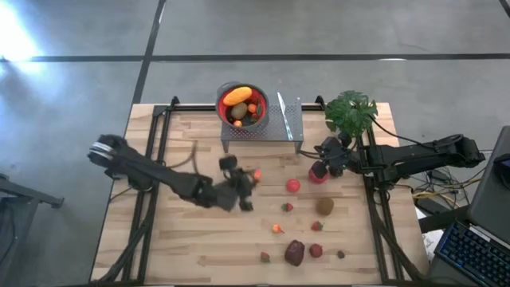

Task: Pick & Place Fruit
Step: Put the top yellow pear into the red strainer bowl on the shelf

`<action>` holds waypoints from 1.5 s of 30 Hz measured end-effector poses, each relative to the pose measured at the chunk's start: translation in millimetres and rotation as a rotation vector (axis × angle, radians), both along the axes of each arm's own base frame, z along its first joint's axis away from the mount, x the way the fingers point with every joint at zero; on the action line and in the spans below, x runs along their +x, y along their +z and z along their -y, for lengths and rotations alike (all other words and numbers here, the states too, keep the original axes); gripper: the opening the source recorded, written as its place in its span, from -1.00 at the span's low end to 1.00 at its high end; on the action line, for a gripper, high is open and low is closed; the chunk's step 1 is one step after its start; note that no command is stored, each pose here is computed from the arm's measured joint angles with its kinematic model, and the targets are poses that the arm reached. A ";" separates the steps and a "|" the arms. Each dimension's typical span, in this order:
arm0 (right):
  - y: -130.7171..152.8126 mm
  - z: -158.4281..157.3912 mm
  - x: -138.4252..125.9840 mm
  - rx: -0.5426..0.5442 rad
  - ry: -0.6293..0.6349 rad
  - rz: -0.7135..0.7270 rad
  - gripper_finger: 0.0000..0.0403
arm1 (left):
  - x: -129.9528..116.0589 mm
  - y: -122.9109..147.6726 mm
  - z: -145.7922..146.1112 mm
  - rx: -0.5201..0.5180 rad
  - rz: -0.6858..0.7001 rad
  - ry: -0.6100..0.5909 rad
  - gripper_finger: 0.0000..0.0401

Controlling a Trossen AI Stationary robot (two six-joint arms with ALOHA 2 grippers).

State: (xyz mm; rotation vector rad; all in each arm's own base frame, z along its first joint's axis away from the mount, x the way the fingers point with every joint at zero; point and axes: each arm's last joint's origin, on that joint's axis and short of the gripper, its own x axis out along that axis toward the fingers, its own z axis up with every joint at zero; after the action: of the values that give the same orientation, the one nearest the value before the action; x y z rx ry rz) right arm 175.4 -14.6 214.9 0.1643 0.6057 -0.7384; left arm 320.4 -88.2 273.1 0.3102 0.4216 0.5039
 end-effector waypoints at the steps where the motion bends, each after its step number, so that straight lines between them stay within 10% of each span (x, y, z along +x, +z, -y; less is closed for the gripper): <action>1: 0.0 0.0 0.0 0.000 0.000 -0.001 -0.96 | -1.8 12.4 -6.8 0.024 0.031 0.030 -0.35; 19: -0.2 0.1 0.0 -0.007 0.001 -0.003 -0.96 | -21.1 147.3 -177.6 -0.119 0.324 0.265 -0.35; 45: -3.3 0.5 -1.2 -0.010 -0.002 -0.015 -0.96 | 22.4 89.9 -244.1 -0.255 -0.137 0.478 -0.35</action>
State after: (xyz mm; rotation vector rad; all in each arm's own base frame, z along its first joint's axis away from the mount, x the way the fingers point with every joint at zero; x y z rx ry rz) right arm 174.2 -15.1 211.6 0.1502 0.6157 -0.7456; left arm 342.8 155.9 363.0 -0.0078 0.6927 0.8887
